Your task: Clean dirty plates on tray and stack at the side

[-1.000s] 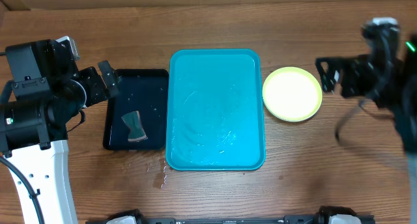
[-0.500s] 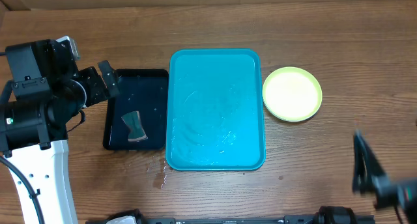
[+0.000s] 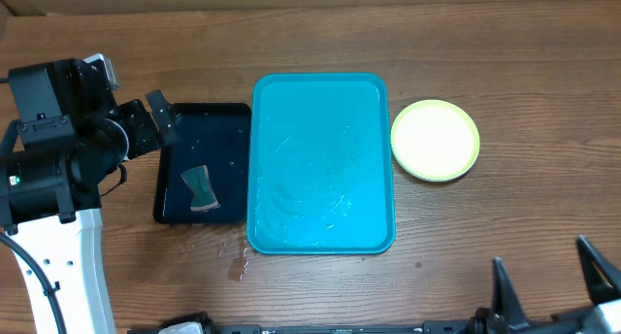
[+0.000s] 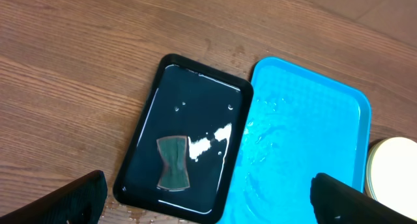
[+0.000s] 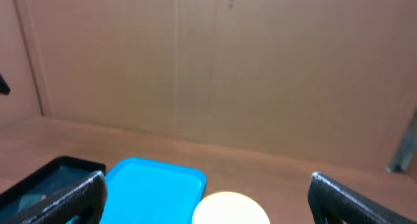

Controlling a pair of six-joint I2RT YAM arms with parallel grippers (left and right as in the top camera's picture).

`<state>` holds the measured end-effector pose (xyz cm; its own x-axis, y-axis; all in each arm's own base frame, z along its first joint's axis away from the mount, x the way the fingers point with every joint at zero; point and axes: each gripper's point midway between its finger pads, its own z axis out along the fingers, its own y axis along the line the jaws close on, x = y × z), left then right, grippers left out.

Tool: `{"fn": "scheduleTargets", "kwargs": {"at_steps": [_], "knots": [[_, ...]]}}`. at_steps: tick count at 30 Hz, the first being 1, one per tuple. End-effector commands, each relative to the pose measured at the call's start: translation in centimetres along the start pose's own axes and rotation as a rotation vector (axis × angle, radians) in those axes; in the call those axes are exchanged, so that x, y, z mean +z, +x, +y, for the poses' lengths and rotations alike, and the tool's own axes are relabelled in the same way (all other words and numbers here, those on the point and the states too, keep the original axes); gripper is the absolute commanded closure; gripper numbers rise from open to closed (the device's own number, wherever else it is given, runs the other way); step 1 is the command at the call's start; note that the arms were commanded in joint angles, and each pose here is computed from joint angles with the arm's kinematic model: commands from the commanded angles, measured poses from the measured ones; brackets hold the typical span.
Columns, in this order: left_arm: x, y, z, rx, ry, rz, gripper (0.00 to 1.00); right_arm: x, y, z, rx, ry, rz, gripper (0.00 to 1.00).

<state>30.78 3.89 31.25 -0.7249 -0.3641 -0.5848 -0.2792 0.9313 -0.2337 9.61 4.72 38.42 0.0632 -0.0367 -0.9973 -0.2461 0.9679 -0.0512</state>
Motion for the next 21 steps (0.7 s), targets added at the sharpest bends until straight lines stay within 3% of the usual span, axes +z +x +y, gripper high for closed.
{"fn": "scheduleTargets", "kwargs": {"at_steps": [1,5,13,21], "knots": [[-0.2,-0.4,0.1,-0.014,-0.005,-0.012,0.00,1.1,2.0,1.0,-0.012,-0.074,-0.036,0.00],[-0.2,-0.4,0.1,-0.014,-0.005,-0.012,0.00,3.8,2.0,0.9,-0.050,-0.116,-0.139,0.00],[-0.2,-0.4,0.1,-0.014,-0.005,-0.012,0.00,5.8,-1.1,-0.5,-0.169,-0.065,-0.518,0.00],[-0.2,-0.4,0.1,-0.014,-0.005,-0.012,0.00,8.4,3.9,-4.9,0.102,0.105,-0.479,0.00]]}}
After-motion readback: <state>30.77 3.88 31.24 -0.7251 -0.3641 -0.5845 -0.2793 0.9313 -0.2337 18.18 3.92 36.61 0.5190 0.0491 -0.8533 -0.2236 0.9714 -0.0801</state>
